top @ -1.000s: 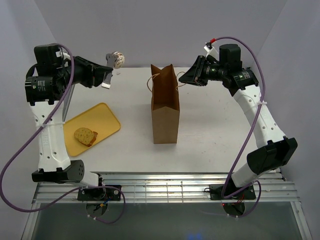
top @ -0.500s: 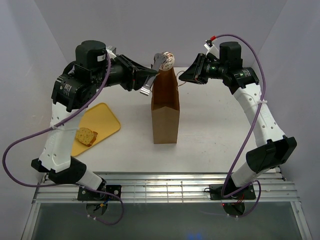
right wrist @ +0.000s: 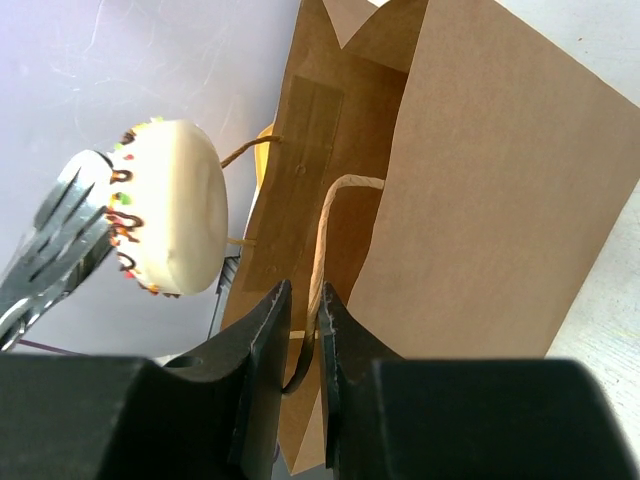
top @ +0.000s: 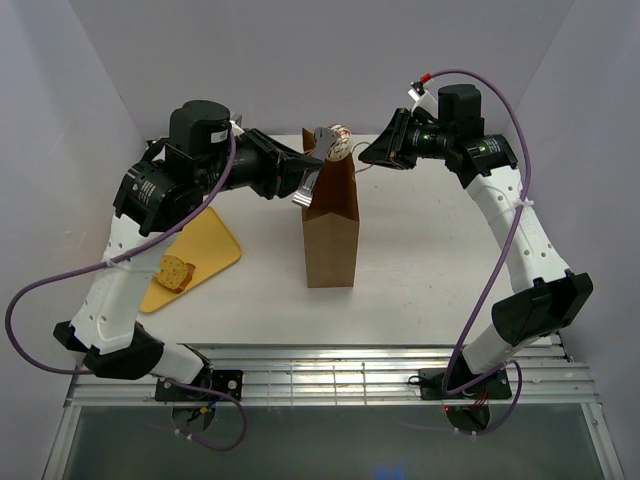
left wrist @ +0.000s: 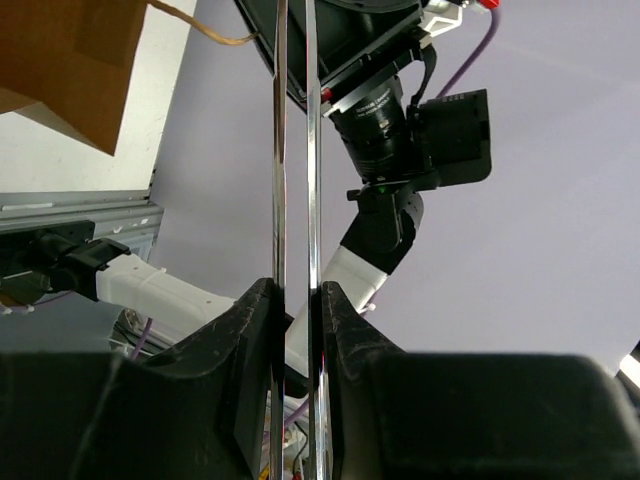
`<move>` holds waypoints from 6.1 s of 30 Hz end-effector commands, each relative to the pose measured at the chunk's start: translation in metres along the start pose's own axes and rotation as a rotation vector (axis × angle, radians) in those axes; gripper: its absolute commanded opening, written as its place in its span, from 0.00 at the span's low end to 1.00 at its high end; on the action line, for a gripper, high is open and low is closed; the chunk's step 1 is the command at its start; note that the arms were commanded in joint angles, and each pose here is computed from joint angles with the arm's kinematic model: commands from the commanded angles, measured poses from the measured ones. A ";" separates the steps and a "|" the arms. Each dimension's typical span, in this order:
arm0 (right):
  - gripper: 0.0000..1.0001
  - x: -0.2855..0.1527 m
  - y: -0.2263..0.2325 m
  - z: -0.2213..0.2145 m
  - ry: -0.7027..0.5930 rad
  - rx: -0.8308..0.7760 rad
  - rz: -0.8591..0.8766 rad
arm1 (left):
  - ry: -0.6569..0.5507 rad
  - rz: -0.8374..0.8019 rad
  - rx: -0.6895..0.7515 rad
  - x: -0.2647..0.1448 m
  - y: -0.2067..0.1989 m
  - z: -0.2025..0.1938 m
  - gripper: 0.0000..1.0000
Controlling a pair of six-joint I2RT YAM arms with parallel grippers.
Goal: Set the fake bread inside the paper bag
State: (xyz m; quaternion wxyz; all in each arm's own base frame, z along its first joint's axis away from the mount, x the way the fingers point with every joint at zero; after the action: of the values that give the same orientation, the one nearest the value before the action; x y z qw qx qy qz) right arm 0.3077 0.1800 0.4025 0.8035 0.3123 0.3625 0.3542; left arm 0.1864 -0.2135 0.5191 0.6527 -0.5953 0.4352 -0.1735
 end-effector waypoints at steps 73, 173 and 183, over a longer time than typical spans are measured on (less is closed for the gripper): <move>0.23 -0.003 -0.004 0.003 0.008 -0.052 0.009 | -0.649 0.352 0.251 -0.039 0.060 0.062 0.42; 0.24 0.000 -0.014 -0.018 -0.004 -0.014 0.095 | -0.322 1.244 0.247 -0.029 0.265 0.200 0.51; 0.24 0.000 -0.014 -0.018 -0.008 -0.011 0.094 | -0.323 1.237 0.265 -0.033 0.263 0.196 0.52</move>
State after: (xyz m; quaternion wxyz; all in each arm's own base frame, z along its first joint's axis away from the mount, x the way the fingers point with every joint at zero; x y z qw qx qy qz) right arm 0.3013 0.1780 0.3673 0.7824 0.3329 0.3757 0.3685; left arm 0.2563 -0.0069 0.2542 0.7508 -0.1681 0.5759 0.2763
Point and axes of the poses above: each gripper's point midway between its finger pads, its own x axis out along the fingers, its own y axis along the line the jaws close on, z = x × y, the point moved 9 cm from there along -x, back along the fingers
